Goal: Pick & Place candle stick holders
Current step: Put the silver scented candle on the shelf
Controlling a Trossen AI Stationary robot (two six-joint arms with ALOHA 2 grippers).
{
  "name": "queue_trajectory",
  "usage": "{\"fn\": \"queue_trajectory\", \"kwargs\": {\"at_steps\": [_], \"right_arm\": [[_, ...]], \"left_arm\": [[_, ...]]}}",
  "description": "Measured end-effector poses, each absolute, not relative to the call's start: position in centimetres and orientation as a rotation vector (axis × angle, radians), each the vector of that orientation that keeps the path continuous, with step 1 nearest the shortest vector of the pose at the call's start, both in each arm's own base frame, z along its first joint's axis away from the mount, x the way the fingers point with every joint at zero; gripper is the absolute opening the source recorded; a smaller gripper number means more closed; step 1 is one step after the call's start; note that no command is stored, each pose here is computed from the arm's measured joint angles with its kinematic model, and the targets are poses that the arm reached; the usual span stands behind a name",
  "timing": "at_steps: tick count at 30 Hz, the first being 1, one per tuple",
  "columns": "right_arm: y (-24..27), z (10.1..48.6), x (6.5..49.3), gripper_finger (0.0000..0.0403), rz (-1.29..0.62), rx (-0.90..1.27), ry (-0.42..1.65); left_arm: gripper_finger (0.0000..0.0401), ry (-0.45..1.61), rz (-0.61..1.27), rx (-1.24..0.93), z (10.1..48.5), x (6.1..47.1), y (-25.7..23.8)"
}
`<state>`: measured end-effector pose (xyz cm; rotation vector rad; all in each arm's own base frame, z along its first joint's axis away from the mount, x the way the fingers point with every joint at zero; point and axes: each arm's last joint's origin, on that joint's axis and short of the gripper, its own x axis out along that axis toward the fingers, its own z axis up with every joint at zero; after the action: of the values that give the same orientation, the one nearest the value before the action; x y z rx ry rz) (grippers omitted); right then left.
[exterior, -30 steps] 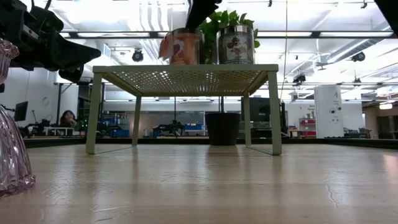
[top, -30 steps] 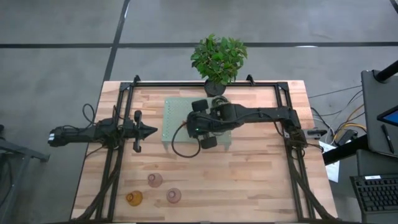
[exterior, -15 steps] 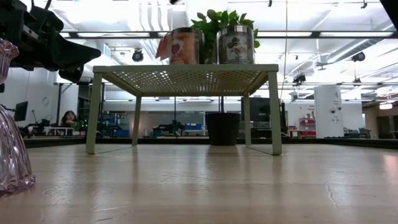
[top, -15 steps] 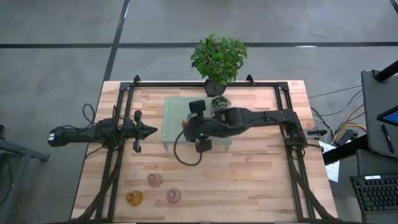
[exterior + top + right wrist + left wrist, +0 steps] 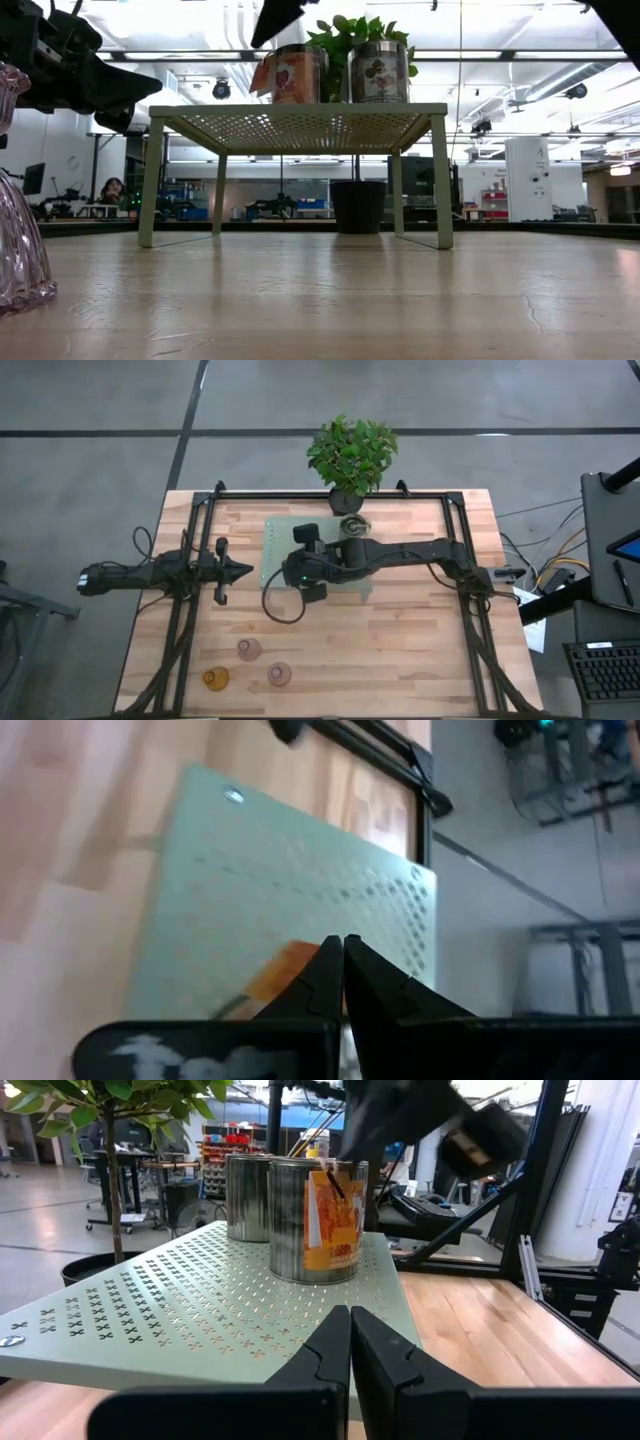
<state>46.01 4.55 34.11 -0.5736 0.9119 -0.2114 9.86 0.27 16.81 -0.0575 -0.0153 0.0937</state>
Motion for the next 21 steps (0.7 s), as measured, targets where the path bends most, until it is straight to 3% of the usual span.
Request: {"fn": "queue_trajectory", "kwargs": {"at_steps": [21], "right_arm": [[2.6, 33.3, 45.5, 0.0008, -0.232, -0.506, 1.013]], "left_arm": [[0.001, -0.015, 0.094, -0.058, 16.8, 9.9, 0.3]]}}
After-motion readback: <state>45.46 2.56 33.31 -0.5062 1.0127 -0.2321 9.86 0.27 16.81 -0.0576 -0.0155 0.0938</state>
